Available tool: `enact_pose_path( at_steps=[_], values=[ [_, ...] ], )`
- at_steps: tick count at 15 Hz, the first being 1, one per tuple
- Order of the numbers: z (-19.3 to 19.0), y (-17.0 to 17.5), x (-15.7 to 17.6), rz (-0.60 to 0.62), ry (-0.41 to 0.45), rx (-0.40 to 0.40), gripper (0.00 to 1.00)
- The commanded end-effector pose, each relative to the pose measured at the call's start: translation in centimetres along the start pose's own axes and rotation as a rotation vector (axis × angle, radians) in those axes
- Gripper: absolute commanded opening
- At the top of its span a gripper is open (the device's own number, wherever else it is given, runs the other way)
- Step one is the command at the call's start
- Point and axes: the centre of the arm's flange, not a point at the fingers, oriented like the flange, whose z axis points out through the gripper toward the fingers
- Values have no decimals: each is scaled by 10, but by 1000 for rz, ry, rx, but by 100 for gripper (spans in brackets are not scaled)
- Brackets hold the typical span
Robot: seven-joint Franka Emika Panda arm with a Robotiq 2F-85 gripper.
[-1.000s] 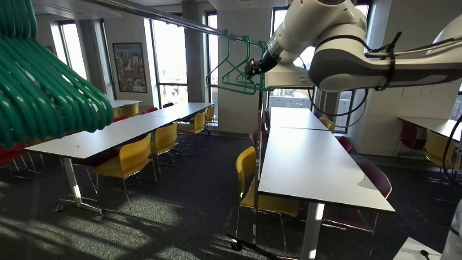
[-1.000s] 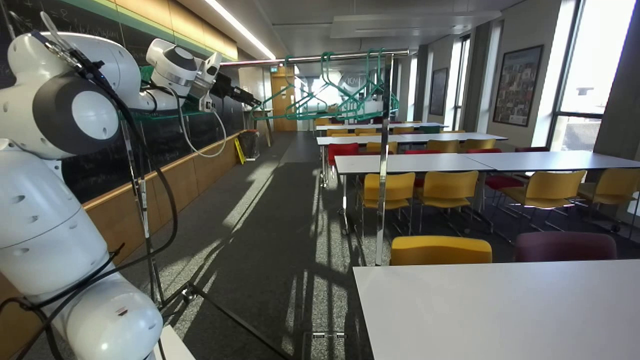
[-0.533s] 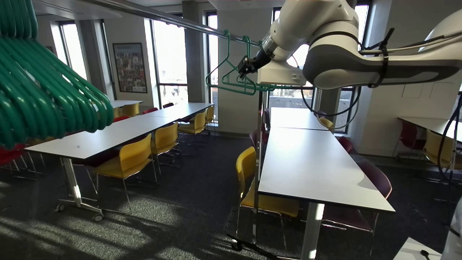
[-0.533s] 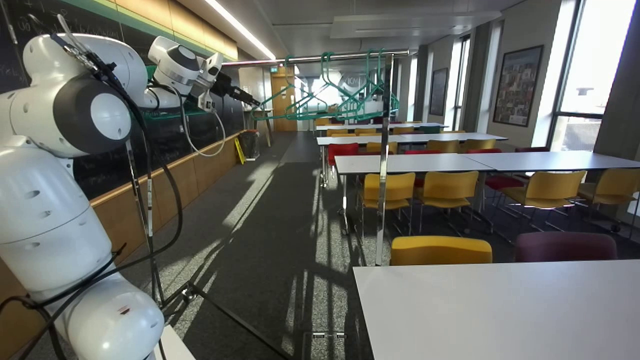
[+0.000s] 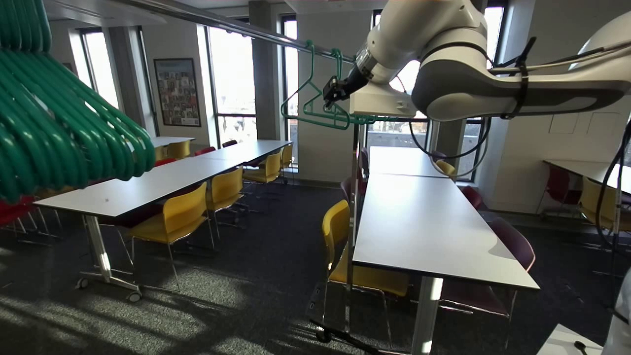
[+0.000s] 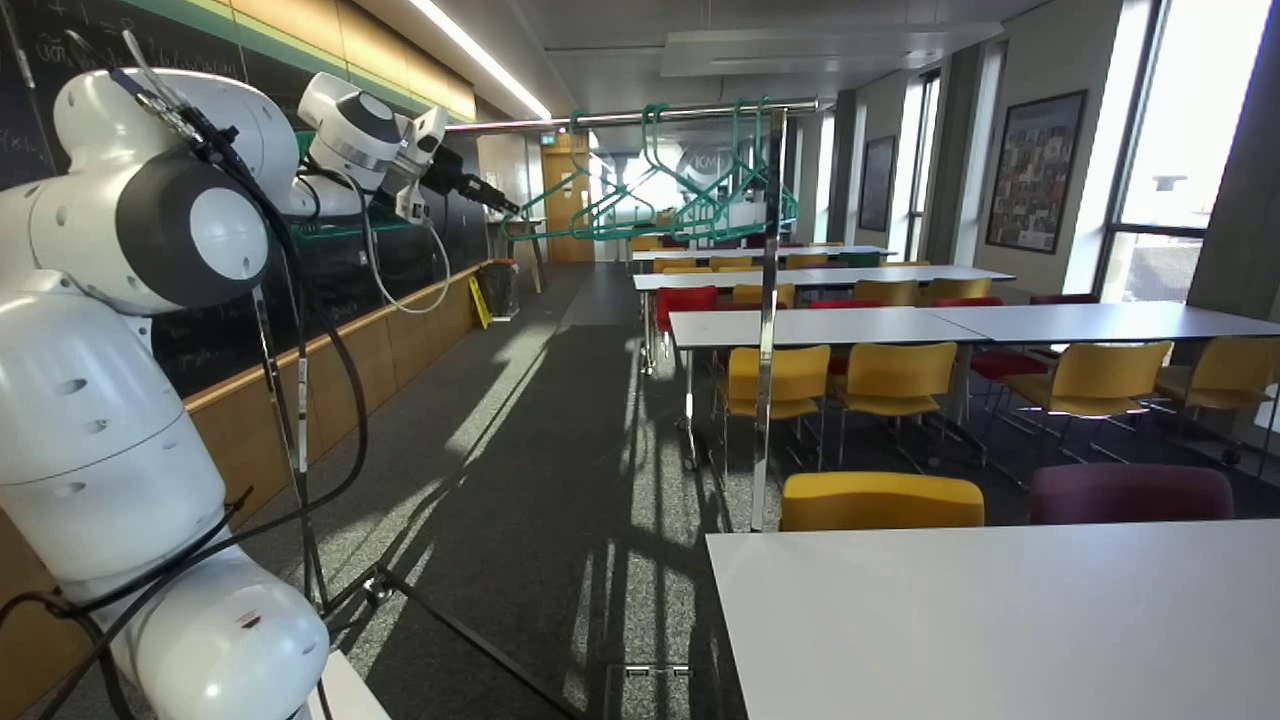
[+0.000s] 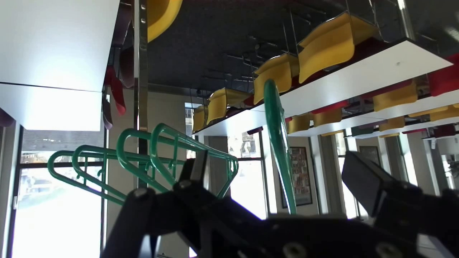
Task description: Put the coat hanger on the table
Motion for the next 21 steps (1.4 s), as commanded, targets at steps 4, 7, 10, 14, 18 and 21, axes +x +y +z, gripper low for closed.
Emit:
enact_pose_path(
  at_steps=[4,7,10,14,18,21],
  values=[
    [4,-3,4,22,-31,26,100],
    [6,-4,3,22,-45,29,66],
    [7,-5,3,23,-52,31,45],
    [6,-5,2,22,-55,31,15],
    [5,-4,3,20,-54,31,0],
    [1,-4,6,12,-41,30,1]
  ],
)
